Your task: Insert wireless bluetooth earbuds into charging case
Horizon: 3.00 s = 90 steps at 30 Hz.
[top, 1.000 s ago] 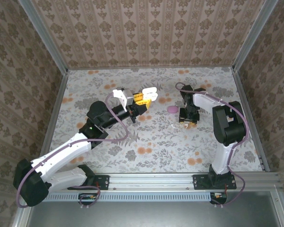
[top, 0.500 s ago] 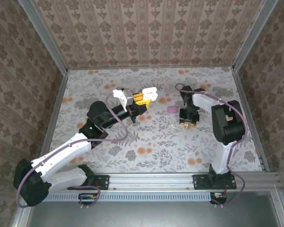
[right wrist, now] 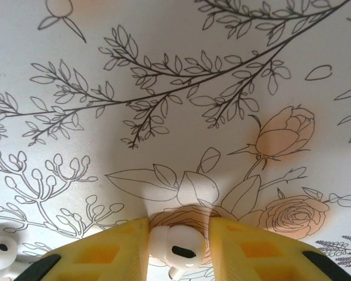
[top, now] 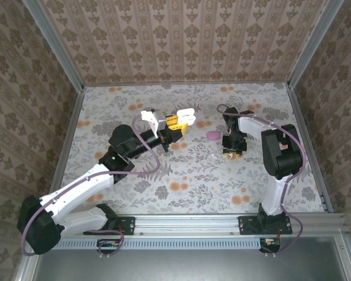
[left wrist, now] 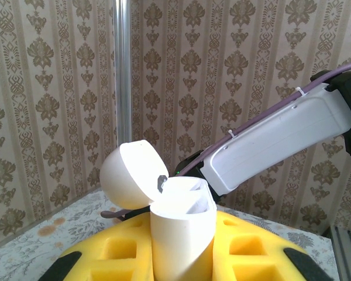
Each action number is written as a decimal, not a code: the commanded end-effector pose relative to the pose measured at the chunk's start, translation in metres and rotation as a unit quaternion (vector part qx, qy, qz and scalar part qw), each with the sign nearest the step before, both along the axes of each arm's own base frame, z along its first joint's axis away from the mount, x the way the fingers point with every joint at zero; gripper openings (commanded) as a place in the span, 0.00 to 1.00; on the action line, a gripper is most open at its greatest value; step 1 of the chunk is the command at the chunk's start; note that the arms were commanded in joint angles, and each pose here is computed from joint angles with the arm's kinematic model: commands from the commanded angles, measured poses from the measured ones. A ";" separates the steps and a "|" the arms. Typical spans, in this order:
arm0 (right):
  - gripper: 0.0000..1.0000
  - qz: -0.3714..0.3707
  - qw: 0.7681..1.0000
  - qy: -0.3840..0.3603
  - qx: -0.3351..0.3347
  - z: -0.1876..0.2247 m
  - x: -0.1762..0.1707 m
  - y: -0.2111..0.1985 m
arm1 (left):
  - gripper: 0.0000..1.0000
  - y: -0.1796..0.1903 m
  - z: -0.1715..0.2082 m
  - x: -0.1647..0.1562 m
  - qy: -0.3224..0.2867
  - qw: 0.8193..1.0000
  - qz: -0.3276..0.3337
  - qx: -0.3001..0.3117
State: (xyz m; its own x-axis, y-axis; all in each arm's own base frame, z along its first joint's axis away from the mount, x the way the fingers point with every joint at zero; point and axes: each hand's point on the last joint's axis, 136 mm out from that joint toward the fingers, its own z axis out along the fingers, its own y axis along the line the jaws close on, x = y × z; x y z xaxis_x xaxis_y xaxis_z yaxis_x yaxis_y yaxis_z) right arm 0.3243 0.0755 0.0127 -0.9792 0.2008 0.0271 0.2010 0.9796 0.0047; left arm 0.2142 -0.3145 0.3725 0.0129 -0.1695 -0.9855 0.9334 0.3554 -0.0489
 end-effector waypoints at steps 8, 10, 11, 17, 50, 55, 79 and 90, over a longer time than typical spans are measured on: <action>0.30 0.001 1.000 0.012 0.006 -0.010 -0.006 0.000 | 0.19 0.000 0.011 -0.002 -0.013 1.000 -0.002 -0.007; 0.29 0.003 1.000 0.012 0.006 -0.010 -0.006 0.000 | 0.19 0.000 0.011 -0.003 -0.013 1.000 -0.003 -0.008; 0.29 0.004 1.000 0.011 0.006 -0.010 -0.006 0.000 | 0.19 0.000 0.011 -0.003 -0.013 1.000 -0.003 -0.007; 0.26 0.014 1.000 -0.013 0.012 0.004 -0.002 0.001 | 0.19 -0.002 0.008 0.000 -0.009 1.000 0.000 -0.002; 0.27 0.076 0.924 -0.357 0.110 0.261 0.011 0.050 | 0.19 -0.042 -0.068 0.035 0.076 0.996 0.003 0.053; 0.27 0.087 0.910 -0.387 0.120 0.290 0.006 0.059 | 0.19 -0.046 -0.069 0.034 0.077 0.996 -0.004 0.054; 0.25 0.186 0.856 -0.461 0.145 0.327 -0.003 0.122 | 0.19 -0.046 -0.049 0.028 0.061 0.997 -0.016 0.033; 0.25 0.210 0.856 -0.453 0.130 0.314 -0.004 0.132 | 0.19 -0.041 -0.040 0.026 0.053 0.998 -0.011 0.027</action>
